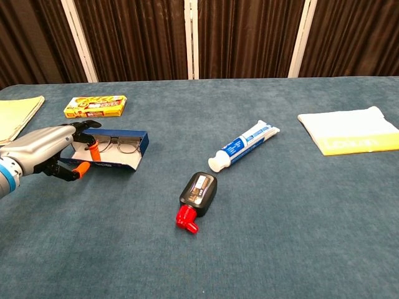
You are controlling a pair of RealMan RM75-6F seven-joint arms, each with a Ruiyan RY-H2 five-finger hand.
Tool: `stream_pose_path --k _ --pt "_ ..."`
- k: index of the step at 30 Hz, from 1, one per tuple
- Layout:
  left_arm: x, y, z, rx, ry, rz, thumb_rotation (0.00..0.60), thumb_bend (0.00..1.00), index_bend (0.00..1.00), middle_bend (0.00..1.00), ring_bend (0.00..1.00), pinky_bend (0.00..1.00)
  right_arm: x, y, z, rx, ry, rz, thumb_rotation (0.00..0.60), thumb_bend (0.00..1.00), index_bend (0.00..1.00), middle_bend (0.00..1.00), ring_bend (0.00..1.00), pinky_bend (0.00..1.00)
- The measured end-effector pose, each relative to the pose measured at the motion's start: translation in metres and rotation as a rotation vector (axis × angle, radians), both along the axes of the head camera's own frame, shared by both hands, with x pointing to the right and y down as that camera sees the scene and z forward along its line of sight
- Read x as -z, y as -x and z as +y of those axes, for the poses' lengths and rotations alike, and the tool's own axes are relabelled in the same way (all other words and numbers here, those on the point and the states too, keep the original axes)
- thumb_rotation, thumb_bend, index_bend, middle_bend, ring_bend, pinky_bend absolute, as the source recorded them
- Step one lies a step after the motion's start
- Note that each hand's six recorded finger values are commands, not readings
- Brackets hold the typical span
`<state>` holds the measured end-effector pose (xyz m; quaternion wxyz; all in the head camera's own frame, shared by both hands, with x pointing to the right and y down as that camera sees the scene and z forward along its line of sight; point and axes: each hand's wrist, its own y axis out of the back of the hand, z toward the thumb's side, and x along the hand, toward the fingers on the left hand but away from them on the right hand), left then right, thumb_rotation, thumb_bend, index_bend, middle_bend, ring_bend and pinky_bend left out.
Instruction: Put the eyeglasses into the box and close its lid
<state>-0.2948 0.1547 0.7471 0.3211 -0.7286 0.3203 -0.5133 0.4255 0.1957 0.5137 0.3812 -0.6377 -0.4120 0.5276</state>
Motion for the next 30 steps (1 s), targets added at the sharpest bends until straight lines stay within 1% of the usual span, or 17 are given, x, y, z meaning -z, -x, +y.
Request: stream_pose_path --k 10,18,22,26,30 --pt "0.021 0.005 0.002 -0.022 -0.040 0.024 0.600 0.58 0.66 0.00 0.00 0.00 0.003 0.001 0.000 0.001 -0.010 -0.013 0.600 0.00 0.00 0.00 0.00 0.00" --pt "0.049 0.020 0.006 -0.048 -0.044 0.014 0.600 0.58 0.67 0.00 0.00 0.00 0.008 0.001 0.001 0.001 -0.019 -0.027 0.600 0.00 0.00 0.00 0.00 0.00" --pt "0.064 0.028 0.011 -0.055 -0.025 0.009 0.600 0.58 0.67 0.00 0.00 0.00 0.010 0.001 0.001 0.004 -0.023 -0.032 0.600 0.00 0.00 0.00 0.00 0.00" --pt "0.076 0.037 0.019 -0.069 0.013 -0.005 0.600 0.58 0.67 0.00 0.00 0.00 0.011 0.001 0.002 0.006 -0.025 -0.035 0.600 0.00 0.00 0.00 0.00 0.00" --pt "0.082 0.040 0.028 -0.088 0.049 -0.031 0.600 0.58 0.67 0.00 0.00 0.00 0.011 0.002 0.002 0.007 -0.024 -0.036 0.600 0.00 0.00 0.00 0.00 0.00"
